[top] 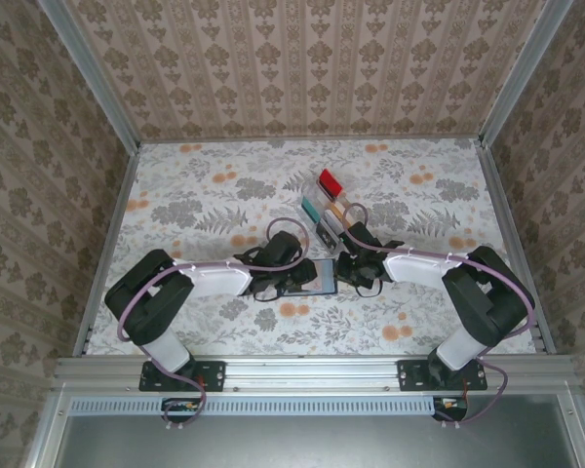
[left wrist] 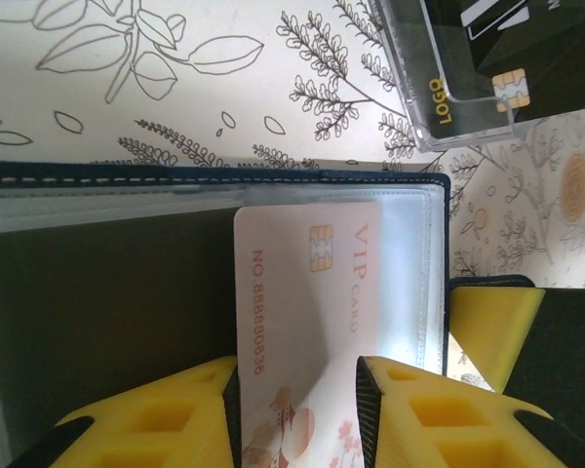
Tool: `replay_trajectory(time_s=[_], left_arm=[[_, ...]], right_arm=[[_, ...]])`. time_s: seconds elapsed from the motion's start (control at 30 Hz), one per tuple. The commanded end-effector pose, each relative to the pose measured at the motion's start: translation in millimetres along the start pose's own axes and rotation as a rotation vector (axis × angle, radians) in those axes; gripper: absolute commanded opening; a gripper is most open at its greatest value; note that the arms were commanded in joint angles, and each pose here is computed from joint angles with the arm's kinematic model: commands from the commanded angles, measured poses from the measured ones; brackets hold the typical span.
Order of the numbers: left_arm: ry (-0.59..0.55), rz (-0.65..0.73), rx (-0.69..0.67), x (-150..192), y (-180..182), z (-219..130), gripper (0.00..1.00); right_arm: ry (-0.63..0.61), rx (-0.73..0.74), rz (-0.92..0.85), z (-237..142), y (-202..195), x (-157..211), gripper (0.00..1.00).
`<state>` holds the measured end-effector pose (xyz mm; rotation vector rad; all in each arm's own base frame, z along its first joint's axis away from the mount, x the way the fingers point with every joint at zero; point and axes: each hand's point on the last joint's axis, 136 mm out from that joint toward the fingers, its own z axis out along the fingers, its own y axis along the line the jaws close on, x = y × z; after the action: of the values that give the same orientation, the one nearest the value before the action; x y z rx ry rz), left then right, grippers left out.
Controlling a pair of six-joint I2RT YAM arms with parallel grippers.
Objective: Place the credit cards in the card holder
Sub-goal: Insert the credit card into the card slot.
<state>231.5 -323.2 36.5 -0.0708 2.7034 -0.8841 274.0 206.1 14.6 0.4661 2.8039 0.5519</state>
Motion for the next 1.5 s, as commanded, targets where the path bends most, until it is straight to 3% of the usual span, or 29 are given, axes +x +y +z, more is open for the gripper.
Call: replay_trajectory(time_s=[0.0, 0.23, 0.6, 0.77, 0.87, 1.07, 1.17, 1.37, 1.47], left_arm=[[0.045, 0.077, -0.087, 9, 8, 1, 0.35], [0.161, 0.155, -0.072, 21, -9, 11, 0.4], [0.109, 0.163, -0.154, 12, 1, -5, 0.5], [0.13, 0.168, -0.17, 15, 3, -1, 0.43], [0.128, 0.167, -0.202, 14, 6, -3, 0.49], [0.119, 0.17, -0.231, 12, 11, -6, 0.51], [0.124, 0.172, -0.217, 13, 9, -4, 0.46], [0.143, 0.183, -0.138, 16, -6, 3, 0.25], [0.148, 0.182, -0.128, 16, -9, 6, 0.23]], right_arm=[[0.101, 0.083, -0.002, 11, -21, 25, 0.15], [0.1, 0.07, 0.004, 11, -18, 24, 0.14], [0.099, 0.081, -0.002, 10, -21, 25, 0.14], [0.106, 0.08, -0.003, 11, -20, 25, 0.14], [0.103, 0.081, -0.003, 11, -20, 25, 0.14], [0.105, 0.082, -0.004, 12, -21, 25, 0.14], [0.107, 0.082, -0.002, 13, -21, 25, 0.14], [0.111, 0.072, -0.001, 14, -18, 25, 0.14], [0.112, 0.067, -0.003, 14, -17, 25, 0.14]])
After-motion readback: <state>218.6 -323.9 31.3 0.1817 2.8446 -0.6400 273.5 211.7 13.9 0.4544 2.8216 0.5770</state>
